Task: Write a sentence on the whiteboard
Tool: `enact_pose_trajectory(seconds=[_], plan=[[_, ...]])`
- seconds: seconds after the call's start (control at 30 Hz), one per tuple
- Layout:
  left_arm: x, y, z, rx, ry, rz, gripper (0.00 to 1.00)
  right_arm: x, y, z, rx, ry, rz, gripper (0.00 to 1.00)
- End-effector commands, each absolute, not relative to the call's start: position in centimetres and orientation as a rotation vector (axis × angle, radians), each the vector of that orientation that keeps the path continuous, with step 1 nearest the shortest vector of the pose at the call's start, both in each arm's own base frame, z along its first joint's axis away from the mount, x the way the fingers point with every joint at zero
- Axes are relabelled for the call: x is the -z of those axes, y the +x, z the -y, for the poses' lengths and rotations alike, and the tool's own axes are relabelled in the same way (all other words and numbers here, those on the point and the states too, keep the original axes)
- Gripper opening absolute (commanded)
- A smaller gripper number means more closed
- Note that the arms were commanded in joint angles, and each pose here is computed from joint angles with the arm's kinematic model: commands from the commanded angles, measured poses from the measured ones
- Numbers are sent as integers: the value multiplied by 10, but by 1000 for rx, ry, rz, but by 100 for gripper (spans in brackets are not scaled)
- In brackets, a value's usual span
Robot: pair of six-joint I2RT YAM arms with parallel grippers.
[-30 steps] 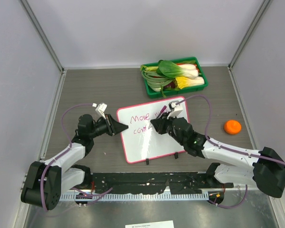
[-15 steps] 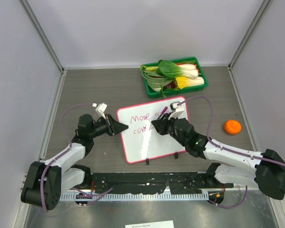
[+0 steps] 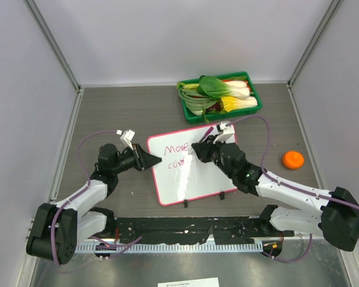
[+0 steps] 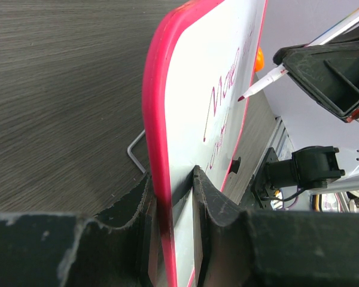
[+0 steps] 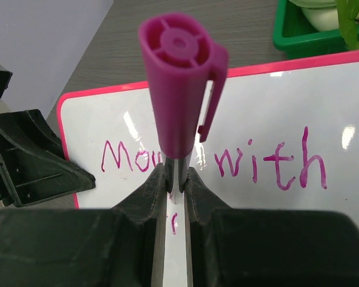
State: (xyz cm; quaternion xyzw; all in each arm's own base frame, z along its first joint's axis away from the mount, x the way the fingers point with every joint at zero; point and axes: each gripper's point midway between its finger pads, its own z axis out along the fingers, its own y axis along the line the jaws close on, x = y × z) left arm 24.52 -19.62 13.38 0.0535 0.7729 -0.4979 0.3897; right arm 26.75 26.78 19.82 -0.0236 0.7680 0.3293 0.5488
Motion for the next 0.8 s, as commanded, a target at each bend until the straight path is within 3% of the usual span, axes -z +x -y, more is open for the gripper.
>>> enact_pose_trajectory(seconds=[0.0, 0.77], plan=[[-112, 254, 182, 1107, 144, -1992, 0, -216, 281, -273, -781, -29, -1764, 1], [-112, 254, 182, 1105, 140, -1993, 0, -207, 267, -257, -776, -29, -1789, 1]])
